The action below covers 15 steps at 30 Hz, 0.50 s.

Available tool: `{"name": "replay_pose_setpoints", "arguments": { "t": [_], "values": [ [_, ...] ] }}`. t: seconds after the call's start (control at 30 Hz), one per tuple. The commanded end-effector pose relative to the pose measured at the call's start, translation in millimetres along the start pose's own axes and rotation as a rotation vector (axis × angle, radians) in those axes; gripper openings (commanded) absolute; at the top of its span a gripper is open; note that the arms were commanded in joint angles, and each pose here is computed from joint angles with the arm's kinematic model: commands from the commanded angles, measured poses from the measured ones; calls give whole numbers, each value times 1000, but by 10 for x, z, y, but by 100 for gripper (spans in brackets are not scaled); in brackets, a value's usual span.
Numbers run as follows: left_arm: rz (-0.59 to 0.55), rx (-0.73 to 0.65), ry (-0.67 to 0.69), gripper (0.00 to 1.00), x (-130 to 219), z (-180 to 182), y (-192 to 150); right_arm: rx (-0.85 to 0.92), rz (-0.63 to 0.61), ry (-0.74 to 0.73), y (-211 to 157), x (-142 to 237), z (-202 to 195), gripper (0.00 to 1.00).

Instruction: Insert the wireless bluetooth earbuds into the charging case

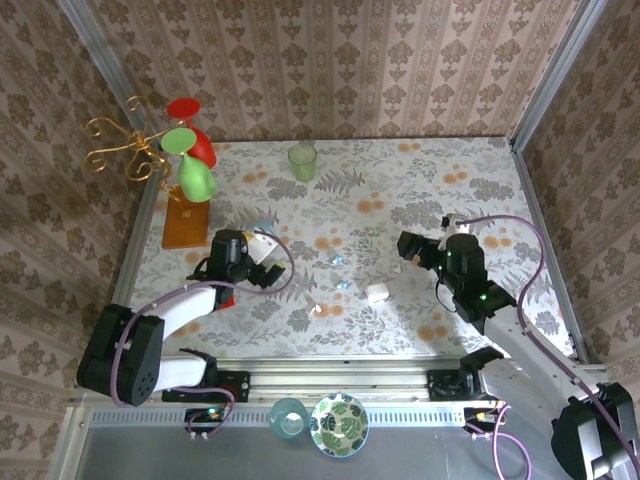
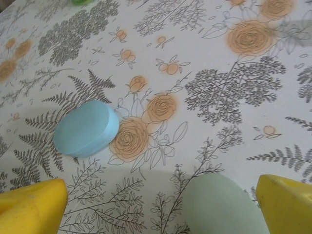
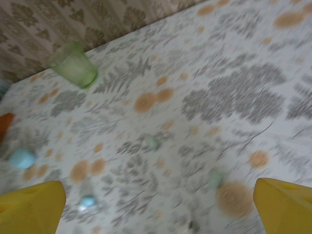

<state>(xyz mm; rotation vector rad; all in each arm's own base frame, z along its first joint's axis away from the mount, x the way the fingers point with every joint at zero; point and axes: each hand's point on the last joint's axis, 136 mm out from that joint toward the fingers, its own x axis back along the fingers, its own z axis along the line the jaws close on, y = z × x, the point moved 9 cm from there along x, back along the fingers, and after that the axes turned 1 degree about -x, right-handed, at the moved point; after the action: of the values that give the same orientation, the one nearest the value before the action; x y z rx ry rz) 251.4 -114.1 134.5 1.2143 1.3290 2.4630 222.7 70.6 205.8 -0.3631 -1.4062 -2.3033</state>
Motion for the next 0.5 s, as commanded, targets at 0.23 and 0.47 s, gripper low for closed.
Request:
{"name": "replay_pose_setpoints", "arguments": {
  "t": [0.23,0.47],
  "values": [
    [-66,-114,-46,100,98,-196,371,-238,341,29,-810,42,49,98],
    [-115,-95,-47,100,171,-188,521,-307,407,19,-1022,-75,77,74]
  ]
}}
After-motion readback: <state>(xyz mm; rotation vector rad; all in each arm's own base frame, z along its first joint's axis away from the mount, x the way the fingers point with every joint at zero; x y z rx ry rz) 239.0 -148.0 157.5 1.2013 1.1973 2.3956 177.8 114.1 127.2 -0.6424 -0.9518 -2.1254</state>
